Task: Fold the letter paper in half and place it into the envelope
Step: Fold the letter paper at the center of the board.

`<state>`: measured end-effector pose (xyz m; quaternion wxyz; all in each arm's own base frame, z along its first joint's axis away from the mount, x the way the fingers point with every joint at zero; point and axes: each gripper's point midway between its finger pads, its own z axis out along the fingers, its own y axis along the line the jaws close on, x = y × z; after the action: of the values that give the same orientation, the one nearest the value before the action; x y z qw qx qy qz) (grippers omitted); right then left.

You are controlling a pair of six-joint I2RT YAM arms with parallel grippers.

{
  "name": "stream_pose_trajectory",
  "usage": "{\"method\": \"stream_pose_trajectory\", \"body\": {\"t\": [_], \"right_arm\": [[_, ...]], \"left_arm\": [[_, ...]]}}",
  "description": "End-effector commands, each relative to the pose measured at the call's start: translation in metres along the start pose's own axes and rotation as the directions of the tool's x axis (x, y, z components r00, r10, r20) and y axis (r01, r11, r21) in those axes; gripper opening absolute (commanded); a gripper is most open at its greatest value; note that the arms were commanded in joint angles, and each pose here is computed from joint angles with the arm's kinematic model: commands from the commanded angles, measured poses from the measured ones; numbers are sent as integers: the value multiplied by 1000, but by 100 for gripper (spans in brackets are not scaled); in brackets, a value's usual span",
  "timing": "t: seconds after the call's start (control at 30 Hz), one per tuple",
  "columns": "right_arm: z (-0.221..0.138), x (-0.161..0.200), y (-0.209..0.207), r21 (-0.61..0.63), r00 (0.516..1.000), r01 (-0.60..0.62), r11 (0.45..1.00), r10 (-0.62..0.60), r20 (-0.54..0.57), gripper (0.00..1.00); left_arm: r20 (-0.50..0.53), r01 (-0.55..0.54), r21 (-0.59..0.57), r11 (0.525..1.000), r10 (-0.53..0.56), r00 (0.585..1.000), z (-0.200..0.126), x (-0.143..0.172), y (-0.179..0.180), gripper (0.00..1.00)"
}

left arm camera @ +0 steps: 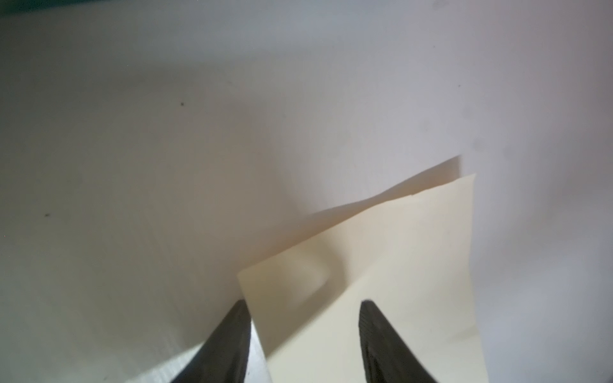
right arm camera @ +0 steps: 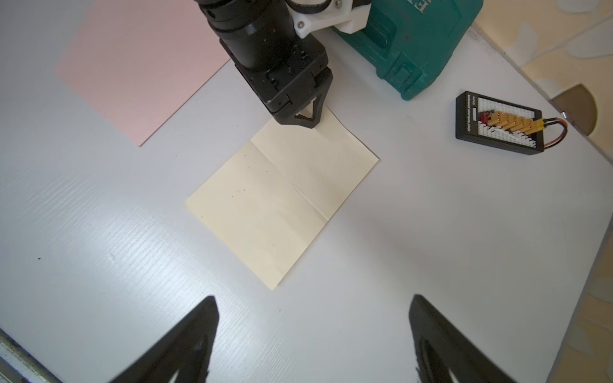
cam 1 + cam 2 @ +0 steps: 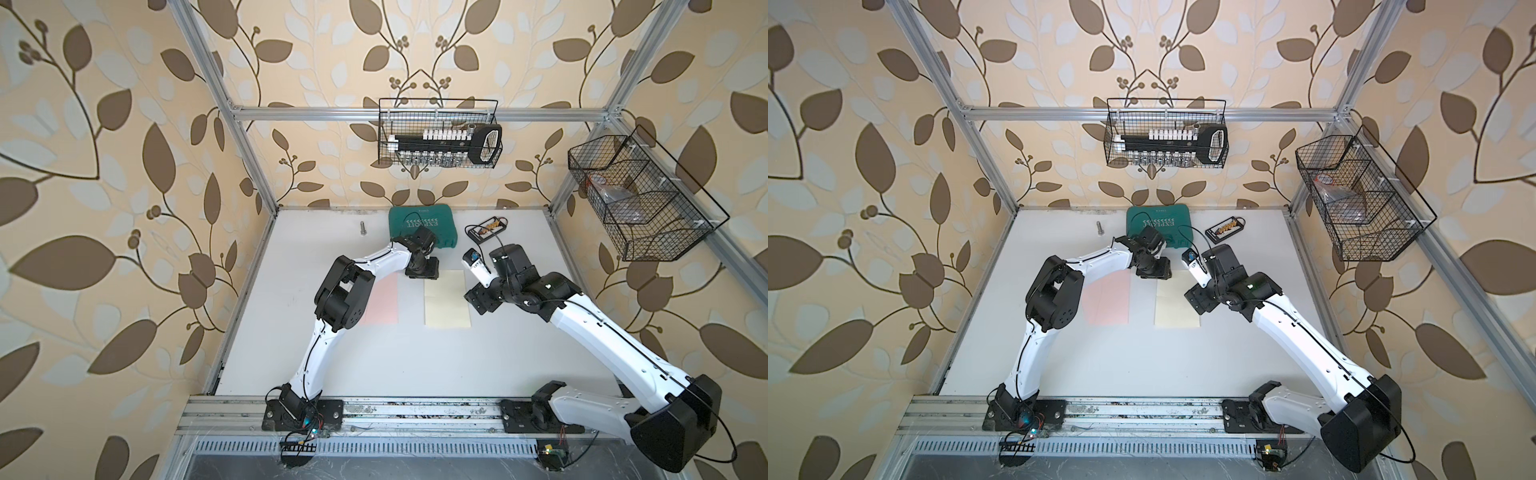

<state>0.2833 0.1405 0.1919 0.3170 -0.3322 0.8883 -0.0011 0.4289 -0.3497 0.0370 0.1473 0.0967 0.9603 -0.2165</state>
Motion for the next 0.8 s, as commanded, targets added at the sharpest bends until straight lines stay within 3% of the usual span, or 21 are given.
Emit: {"method": "stream_pose_trajectory", "body": {"t": [0.0,0.3,0.57,0.77], "right_arm": [[-7,-4,-2,43,998,70,997,-70,-6,93],[-2,6,0,84,962,269,960,-263,-72,98],[9,27,18,61,862,495,867,-481,-162,98],[19,42,36,30,818,559,829,-545,-184,98]], "left_arm": [[-92,0,-34,999,-3,996,17,24,13,54],[-133,-8,-79,997,-3,991,22,36,24,51],[-155,-8,-121,993,-11,988,22,40,32,47],[-171,-10,-132,991,-13,985,20,44,34,46]]}}
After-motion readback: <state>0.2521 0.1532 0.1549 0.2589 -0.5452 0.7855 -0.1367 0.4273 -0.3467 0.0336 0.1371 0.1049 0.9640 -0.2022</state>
